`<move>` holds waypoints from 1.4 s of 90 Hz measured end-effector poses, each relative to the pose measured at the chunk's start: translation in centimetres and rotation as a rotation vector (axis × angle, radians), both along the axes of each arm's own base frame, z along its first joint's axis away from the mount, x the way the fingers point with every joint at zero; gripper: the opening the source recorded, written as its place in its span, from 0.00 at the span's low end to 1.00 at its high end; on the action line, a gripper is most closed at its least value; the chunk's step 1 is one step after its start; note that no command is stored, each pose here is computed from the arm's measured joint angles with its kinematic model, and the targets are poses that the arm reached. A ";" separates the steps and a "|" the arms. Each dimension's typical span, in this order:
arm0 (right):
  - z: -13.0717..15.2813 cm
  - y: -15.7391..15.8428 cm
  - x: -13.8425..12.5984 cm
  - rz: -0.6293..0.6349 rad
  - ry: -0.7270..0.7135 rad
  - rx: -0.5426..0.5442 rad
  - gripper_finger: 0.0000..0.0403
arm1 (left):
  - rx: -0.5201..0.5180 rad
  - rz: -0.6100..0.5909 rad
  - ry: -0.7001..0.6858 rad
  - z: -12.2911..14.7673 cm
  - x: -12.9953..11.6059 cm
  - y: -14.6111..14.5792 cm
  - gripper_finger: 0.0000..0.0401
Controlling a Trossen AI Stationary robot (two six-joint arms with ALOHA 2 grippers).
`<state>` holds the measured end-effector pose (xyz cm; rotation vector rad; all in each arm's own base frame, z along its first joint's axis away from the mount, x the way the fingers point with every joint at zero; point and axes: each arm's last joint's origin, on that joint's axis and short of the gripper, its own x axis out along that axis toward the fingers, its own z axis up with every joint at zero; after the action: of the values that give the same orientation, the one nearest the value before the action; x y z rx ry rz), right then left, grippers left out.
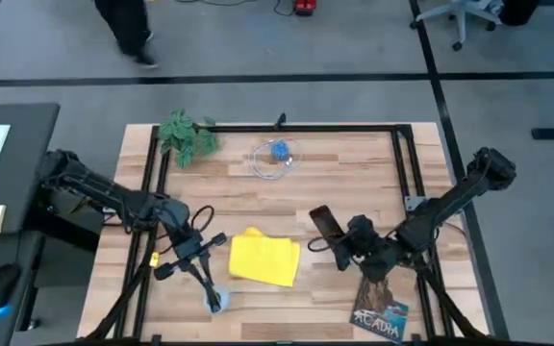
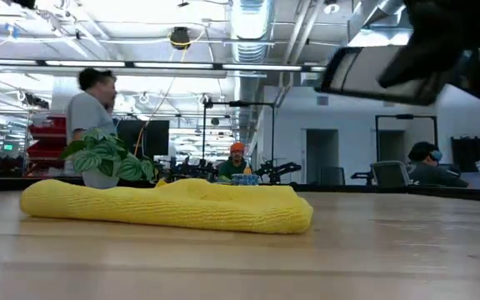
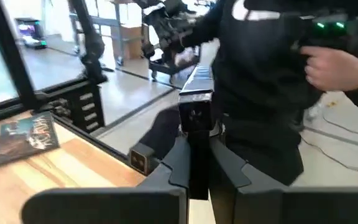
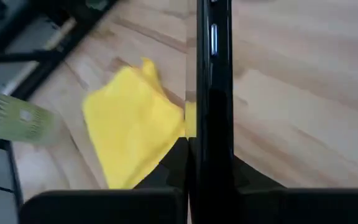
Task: Apply microfiber cloth
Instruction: Spray the cellphone with the cleaning bottle
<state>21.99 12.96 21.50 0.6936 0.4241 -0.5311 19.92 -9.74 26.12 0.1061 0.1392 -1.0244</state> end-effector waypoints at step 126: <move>1.1 -1.8 2.2 0.004 -0.082 -0.028 0.03 | 0.114 0.233 0.353 -3.2 0.4 2.5 0.34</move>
<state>24.19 11.18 22.58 0.6854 0.3408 -0.5017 20.30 -7.27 22.96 0.0105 0.5200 -0.7948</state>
